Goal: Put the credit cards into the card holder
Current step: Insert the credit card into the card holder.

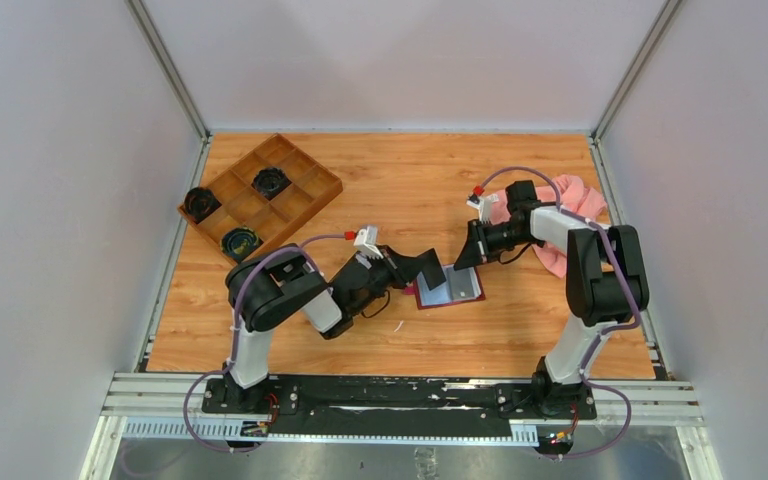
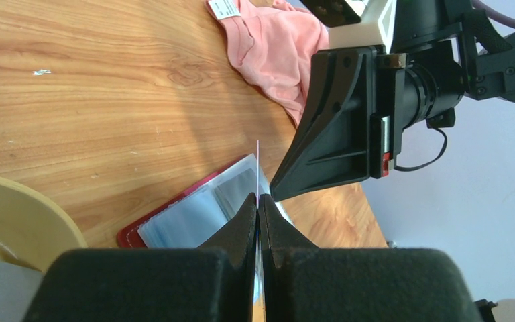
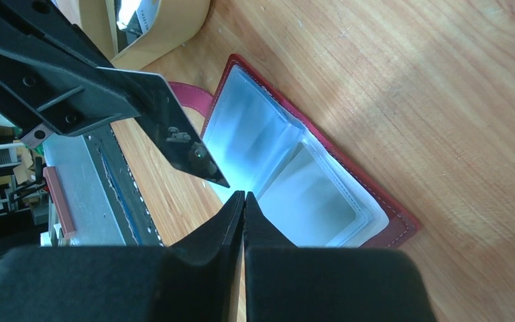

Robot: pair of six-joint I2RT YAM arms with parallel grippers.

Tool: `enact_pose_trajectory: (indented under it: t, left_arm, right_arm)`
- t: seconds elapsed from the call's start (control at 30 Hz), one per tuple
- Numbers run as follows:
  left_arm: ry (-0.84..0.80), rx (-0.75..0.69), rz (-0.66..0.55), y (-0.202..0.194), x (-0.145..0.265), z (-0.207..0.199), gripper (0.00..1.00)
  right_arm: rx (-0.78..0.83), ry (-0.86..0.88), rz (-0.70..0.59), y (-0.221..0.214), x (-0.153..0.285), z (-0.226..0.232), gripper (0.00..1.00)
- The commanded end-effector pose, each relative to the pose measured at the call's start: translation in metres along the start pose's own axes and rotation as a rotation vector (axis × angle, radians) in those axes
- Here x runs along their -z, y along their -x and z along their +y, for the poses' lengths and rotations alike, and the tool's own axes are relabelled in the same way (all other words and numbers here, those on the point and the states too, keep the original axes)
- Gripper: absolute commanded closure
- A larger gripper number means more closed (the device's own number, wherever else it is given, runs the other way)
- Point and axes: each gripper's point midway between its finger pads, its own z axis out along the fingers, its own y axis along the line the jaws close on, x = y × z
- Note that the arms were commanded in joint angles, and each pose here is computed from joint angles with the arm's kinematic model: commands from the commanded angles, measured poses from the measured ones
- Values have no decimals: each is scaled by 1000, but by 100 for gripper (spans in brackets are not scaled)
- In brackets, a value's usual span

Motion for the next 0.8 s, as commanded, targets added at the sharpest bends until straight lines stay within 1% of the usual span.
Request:
enact_pose_trajectory:
  t: [0.0,0.3,0.77]
  left_arm:
    - [39,-46,-30,-4,-5,4,100]
    - [89,-60,-55,-7,-6,12,100]
    - [119,-44,-41,-20,-14,20,100]
  right_arm:
    - [-37,-17,8,1,3,-8,95]
    - [-42,-22,8,0,3,-9,96]
    - [-61,-26,10,-1,4,-14,96]
